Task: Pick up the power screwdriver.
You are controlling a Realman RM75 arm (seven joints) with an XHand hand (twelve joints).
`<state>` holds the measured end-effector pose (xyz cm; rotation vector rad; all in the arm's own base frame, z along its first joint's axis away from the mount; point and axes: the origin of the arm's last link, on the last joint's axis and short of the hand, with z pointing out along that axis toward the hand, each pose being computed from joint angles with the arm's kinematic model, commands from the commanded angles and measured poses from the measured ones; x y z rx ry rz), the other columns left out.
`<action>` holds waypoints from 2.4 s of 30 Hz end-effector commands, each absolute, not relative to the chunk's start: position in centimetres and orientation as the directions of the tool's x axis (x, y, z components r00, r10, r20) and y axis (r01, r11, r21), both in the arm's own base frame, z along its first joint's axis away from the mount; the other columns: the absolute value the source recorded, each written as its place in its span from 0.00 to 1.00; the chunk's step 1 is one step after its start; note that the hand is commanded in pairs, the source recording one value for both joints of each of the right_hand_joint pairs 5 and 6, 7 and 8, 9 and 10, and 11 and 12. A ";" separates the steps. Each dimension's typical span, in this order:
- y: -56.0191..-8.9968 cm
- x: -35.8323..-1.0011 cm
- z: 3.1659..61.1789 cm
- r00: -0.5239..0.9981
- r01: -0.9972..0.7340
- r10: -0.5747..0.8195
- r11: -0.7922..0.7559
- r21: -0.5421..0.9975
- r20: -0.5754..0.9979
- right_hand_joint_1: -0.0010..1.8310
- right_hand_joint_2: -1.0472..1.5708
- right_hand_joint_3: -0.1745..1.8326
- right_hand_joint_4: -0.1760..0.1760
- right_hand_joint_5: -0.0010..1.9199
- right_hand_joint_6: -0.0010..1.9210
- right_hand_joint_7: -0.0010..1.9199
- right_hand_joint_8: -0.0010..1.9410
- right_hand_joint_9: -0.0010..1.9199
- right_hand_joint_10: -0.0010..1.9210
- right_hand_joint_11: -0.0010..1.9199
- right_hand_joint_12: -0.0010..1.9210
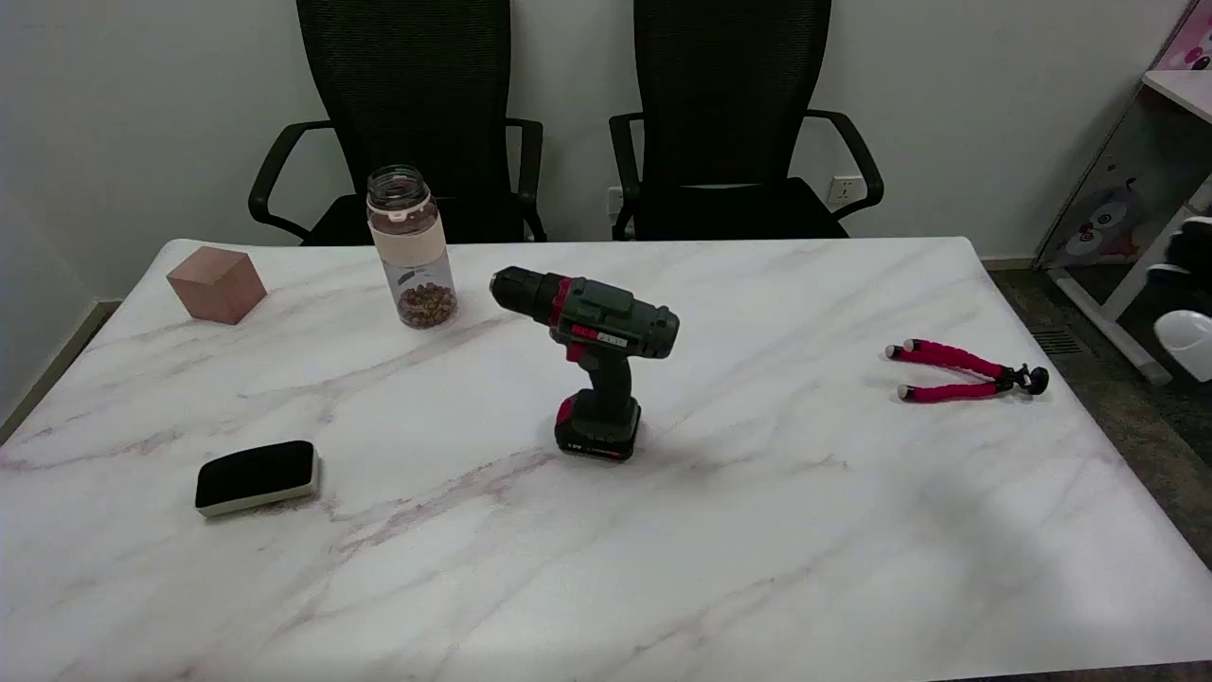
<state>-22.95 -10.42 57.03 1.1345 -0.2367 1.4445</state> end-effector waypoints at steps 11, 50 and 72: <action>-21.3 -26.8 46.4 0.049 -0.941 0.124 -0.327 0.087 0.991 0.46 0.39 0.39 0.40 0.27 0.27 0.27 0.27 0.27 0.27 0.34 0.34; -32.1 -33.9 32.8 0.043 -0.981 -0.129 -0.194 0.017 0.991 0.47 0.35 0.41 0.57 0.25 0.25 0.25 0.25 0.25 0.25 0.29 0.29; -33.9 -34.2 26.4 -0.006 -0.977 -0.218 -0.206 -0.052 0.976 0.47 0.34 0.42 0.64 0.26 0.26 0.26 0.26 0.25 0.25 0.26 0.26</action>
